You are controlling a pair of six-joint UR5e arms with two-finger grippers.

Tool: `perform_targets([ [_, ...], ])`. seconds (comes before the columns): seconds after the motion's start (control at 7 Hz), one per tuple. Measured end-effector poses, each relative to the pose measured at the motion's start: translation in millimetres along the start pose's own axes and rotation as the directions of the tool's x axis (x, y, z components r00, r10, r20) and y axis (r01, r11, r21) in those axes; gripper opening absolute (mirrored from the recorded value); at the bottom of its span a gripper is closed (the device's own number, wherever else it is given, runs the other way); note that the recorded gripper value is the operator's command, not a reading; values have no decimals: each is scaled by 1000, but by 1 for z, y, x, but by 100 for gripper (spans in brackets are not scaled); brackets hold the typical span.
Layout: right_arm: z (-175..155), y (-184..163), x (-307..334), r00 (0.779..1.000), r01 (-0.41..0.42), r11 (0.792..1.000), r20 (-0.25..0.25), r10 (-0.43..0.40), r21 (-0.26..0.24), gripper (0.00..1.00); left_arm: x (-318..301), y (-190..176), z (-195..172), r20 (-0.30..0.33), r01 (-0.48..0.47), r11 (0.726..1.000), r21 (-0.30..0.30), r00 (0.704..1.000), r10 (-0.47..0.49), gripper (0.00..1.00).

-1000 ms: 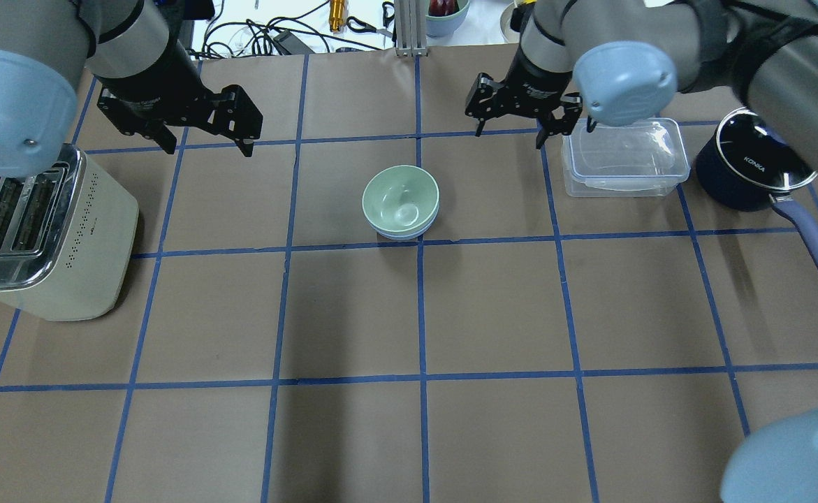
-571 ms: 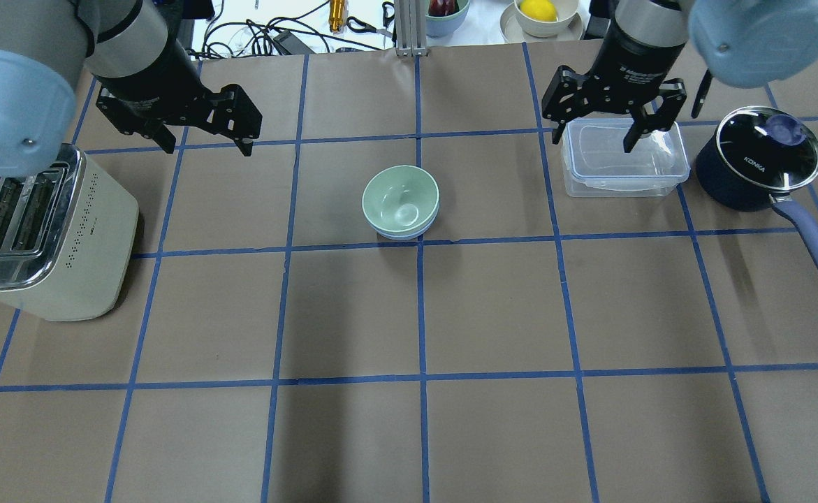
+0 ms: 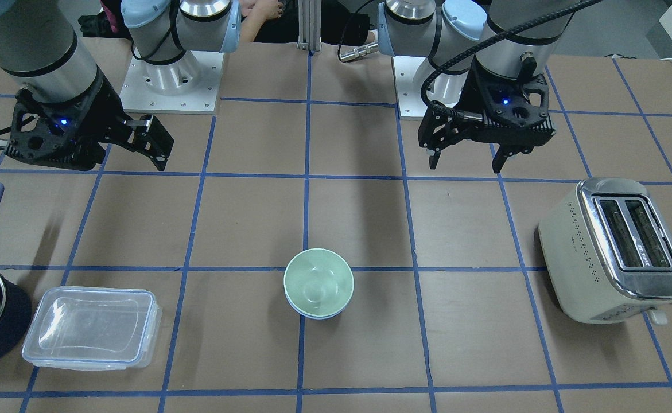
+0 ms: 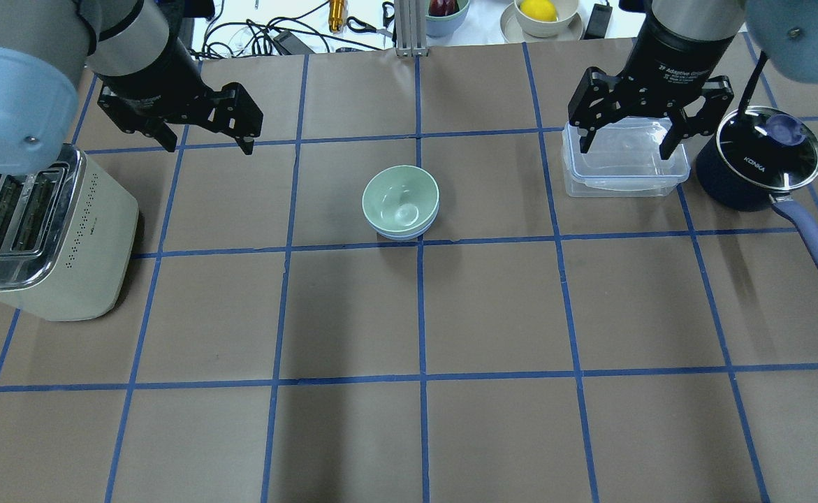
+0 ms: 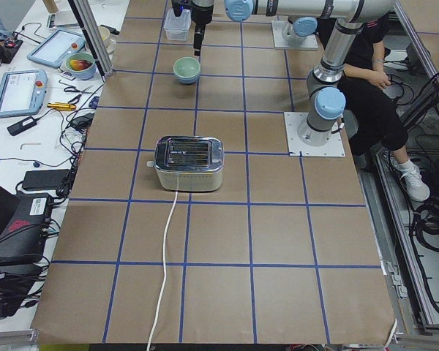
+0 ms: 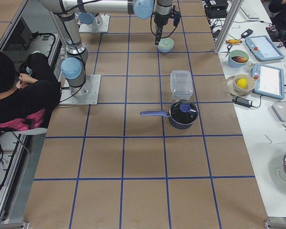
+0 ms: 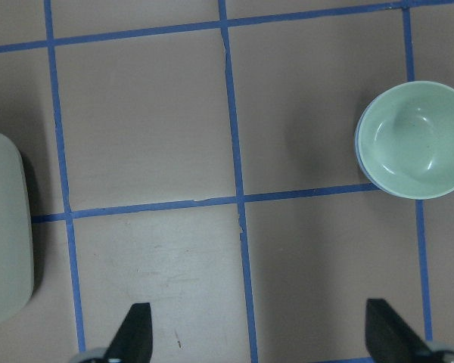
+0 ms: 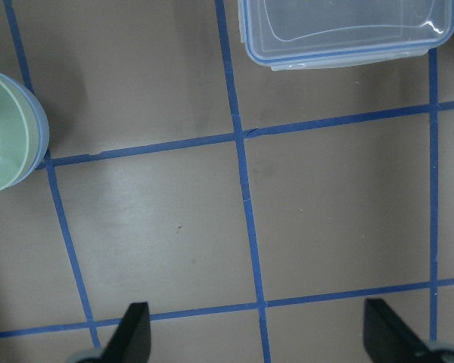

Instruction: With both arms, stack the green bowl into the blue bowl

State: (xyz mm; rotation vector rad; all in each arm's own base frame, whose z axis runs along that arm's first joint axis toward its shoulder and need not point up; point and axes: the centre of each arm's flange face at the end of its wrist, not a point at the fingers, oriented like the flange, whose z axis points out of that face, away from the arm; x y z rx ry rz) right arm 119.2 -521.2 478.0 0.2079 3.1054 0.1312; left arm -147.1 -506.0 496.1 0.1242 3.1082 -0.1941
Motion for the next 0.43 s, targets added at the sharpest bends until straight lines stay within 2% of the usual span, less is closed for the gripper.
perform_targets([
  [0.43, -4, 7, 1, 1000, -3, 1000, -4, 3, -7, 100, 0, 1, -2, 2, -1, 1000, 2, 1000, 1, 100],
])
